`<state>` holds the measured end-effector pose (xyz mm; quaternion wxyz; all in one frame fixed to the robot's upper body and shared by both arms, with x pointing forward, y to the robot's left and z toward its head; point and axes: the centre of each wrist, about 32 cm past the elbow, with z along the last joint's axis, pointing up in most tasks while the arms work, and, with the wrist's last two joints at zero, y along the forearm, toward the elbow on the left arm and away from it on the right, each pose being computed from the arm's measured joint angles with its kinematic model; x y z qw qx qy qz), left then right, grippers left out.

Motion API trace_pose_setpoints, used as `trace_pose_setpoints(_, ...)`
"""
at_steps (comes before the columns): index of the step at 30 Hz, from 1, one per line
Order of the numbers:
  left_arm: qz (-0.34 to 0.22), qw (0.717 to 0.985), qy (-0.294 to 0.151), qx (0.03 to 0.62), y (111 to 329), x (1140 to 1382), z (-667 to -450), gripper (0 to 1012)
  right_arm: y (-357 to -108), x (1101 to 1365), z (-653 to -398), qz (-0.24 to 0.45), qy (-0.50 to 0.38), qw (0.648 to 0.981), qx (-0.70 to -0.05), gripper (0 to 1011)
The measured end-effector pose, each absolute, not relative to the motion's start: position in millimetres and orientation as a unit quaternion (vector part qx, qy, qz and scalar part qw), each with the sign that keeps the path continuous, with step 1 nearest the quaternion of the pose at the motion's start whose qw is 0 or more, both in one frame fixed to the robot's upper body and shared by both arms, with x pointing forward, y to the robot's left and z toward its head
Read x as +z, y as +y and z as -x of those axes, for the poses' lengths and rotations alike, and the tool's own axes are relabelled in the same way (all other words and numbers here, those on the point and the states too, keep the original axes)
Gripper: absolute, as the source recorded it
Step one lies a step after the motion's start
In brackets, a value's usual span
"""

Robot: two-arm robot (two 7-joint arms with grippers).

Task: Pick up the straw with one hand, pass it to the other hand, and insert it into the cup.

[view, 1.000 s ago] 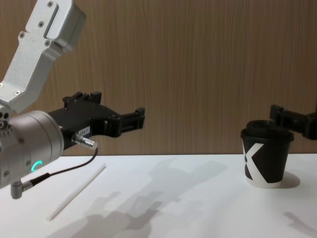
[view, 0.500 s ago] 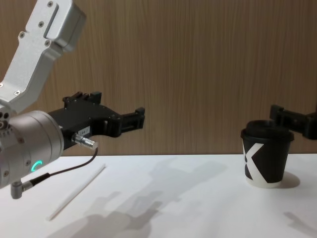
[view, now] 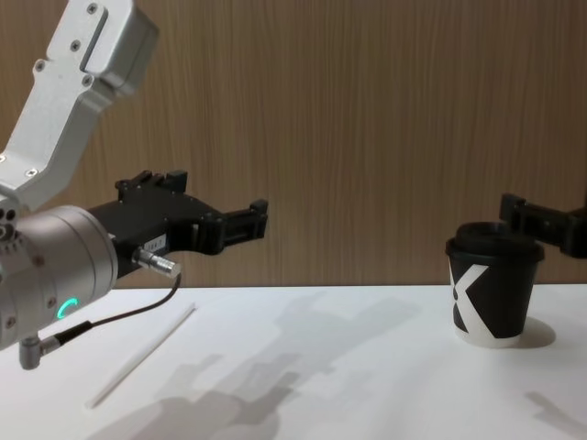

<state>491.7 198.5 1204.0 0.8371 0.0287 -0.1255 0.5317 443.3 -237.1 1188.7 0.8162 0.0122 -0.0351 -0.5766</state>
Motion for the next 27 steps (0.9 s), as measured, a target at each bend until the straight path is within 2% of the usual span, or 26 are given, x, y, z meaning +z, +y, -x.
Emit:
trace_pose_setpoints(10, -0.021, 0.836, -0.109, 0.538, 199.3, 1201.4, -484.3, 1001, -237.1, 1188.7, -443.3, -0.012, -0.035, 0.816, -0.577, 1001)
trace_pose_setpoints(27, -0.028, 0.825, -0.080, 0.559, 211.7, 1195.5, -455.2, 1002, -237.1, 1188.7, -443.3, -0.012, -0.035, 0.816, -0.577, 1001)
